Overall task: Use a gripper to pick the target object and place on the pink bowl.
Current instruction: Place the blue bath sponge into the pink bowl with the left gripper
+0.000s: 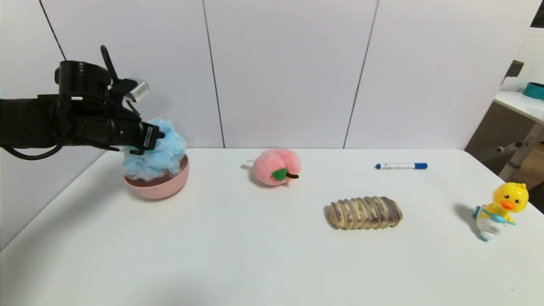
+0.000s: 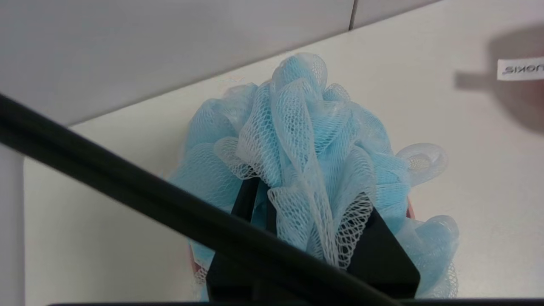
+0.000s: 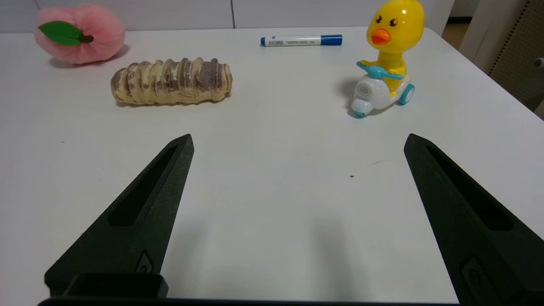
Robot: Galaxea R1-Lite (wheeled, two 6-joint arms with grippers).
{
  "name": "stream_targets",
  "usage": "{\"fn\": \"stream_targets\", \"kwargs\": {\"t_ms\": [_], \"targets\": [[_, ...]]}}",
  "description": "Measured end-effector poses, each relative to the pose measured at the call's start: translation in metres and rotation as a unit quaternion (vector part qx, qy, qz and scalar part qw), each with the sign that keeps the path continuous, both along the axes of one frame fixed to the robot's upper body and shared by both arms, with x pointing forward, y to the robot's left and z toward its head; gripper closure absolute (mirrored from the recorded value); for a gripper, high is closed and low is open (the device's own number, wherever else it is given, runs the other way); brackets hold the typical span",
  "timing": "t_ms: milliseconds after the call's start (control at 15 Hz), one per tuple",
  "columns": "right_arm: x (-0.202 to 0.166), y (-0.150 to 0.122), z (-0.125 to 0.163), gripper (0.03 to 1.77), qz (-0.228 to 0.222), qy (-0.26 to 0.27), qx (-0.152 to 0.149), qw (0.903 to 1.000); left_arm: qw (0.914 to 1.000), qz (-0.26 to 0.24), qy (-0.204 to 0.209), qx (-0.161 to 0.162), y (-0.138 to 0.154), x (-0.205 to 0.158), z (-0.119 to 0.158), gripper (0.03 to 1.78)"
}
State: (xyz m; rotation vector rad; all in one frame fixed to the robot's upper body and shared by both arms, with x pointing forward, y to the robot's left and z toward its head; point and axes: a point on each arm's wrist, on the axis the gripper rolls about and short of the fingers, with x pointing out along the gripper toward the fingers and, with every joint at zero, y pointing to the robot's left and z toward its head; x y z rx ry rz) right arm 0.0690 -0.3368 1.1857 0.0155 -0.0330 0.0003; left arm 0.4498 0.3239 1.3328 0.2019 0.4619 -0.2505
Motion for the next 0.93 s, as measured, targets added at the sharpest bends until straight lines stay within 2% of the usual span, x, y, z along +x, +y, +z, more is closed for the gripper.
{"fn": "stream_targets", "kwargs": {"t_ms": [333,933], "targets": [[0.0,0.0,0.0,0.09,0.0,0.0,0.0,1.0,0.9994,0.003,0.035,0.0,0.002,0.007,-0.017,1.47],[0.0,0.0,0.0,0.09,0.0,0.0,0.0,1.0,0.9993,0.003,0.037,0.001,0.002,0.008,-0.018,1.47]]}}
